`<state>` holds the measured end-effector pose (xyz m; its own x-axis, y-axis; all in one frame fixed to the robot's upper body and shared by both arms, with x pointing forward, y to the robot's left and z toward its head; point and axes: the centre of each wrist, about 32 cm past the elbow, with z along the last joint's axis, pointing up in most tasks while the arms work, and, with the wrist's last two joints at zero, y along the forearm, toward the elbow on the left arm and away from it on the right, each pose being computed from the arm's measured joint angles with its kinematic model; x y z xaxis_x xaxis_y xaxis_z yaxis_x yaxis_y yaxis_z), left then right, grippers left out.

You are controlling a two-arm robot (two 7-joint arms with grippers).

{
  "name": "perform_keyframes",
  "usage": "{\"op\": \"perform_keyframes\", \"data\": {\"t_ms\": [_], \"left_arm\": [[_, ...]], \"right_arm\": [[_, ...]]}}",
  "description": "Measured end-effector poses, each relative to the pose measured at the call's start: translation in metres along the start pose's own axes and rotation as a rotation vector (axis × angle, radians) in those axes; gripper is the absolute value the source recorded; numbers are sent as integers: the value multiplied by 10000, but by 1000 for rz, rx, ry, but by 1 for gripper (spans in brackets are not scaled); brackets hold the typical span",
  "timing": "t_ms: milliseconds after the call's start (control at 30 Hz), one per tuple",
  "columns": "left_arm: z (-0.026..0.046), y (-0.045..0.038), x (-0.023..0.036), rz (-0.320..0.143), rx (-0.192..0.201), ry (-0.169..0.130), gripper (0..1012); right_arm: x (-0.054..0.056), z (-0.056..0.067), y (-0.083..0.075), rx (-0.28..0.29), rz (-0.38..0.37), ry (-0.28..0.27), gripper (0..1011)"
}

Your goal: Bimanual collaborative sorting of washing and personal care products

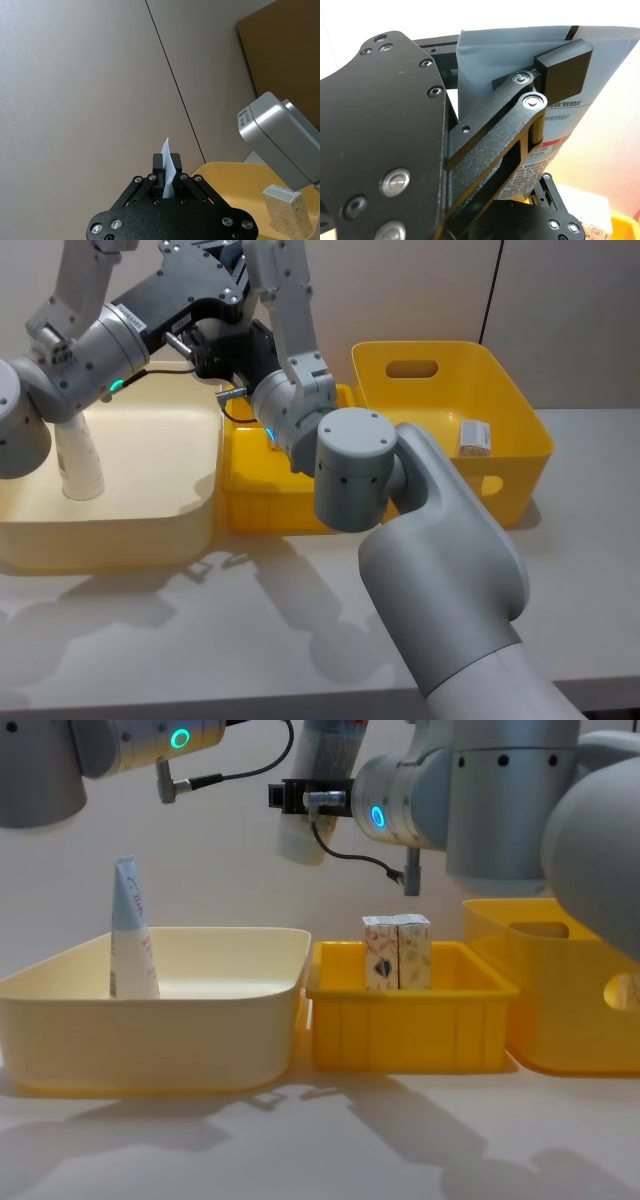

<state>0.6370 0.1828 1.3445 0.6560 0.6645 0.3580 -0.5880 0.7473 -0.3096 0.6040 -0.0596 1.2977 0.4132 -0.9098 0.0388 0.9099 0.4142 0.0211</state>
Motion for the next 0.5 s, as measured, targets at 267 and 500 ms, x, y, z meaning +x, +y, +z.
{"op": "perform_keyframes", "data": {"t_ms": [267,500], "left_arm": [[0,0,0,0,0,0,91],[0,0,0,0,0,0,91]], "right_arm": [[-1,0,0,0,0,0,515],[-1,0,0,0,0,0,513]]}}
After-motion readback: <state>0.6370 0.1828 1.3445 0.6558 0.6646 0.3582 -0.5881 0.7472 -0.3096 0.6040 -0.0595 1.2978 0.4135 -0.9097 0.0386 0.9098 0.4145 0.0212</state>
